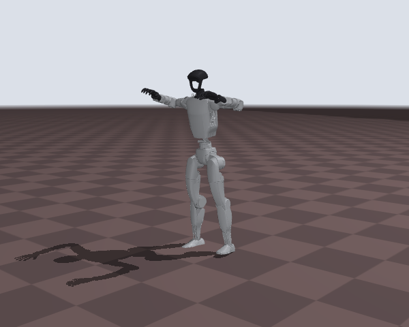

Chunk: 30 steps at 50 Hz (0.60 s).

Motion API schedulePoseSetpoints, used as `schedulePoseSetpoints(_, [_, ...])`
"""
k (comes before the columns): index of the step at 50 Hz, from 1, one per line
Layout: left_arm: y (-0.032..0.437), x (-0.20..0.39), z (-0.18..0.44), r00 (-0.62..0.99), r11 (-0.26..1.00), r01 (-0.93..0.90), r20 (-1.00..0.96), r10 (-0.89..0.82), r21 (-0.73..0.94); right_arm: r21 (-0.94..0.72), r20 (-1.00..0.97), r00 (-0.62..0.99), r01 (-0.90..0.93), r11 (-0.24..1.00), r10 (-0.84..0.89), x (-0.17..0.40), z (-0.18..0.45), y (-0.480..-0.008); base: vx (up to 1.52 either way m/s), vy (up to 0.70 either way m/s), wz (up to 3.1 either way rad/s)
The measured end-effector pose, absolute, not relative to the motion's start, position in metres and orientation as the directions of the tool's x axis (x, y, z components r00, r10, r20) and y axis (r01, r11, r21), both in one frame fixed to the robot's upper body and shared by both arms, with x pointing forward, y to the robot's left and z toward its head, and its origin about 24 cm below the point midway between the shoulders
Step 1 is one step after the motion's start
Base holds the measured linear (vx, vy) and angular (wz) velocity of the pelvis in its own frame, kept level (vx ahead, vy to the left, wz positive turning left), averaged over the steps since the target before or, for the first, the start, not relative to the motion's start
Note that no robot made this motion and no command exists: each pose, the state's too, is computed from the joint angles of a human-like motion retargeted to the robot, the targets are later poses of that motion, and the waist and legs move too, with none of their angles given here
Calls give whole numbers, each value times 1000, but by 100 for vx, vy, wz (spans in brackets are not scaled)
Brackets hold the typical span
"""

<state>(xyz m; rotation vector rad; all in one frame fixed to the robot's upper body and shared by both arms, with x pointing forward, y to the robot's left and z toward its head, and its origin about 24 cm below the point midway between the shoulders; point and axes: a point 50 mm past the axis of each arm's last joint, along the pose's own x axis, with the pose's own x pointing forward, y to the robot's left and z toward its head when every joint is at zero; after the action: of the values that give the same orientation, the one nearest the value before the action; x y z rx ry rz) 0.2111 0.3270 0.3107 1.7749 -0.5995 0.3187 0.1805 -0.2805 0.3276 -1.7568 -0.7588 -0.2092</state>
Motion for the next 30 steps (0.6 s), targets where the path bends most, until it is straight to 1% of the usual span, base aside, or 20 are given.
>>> schedulePoseSetpoints(2, [329,205,312,828,-209,-553,505,-244,807,-796,485,768,586,-151,419,180,329,-277,2,-18,41])
schedulePoseSetpoints(5, [329,201,314,829,-213,-550,498,-254,808,-804,472,773,575,-153,424,181,330,-278,2,-9,43])
schedulePoseSetpoints(10, [325,204,309,856,-190,-495,438,-275,848,-834,458,780,543,-99,427,183,325,-278,1,-1,24])
schedulePoseSetpoints(18, [313,211,301,889,-204,-395,316,-330,896,-879,409,803,475,-50,433,188,316,-276,0,0,0])
schedulePoseSetpoints(23, [310,213,301,893,-212,-375,290,-344,903,-901,370,819,432,-47,439,191,312,-275,0,0,0])
schedulePoseSetpoints(30, [313,215,304,899,-224,-366,280,-338,903,-904,367,823,425,-42,433,195,314,-278,0,0,0])
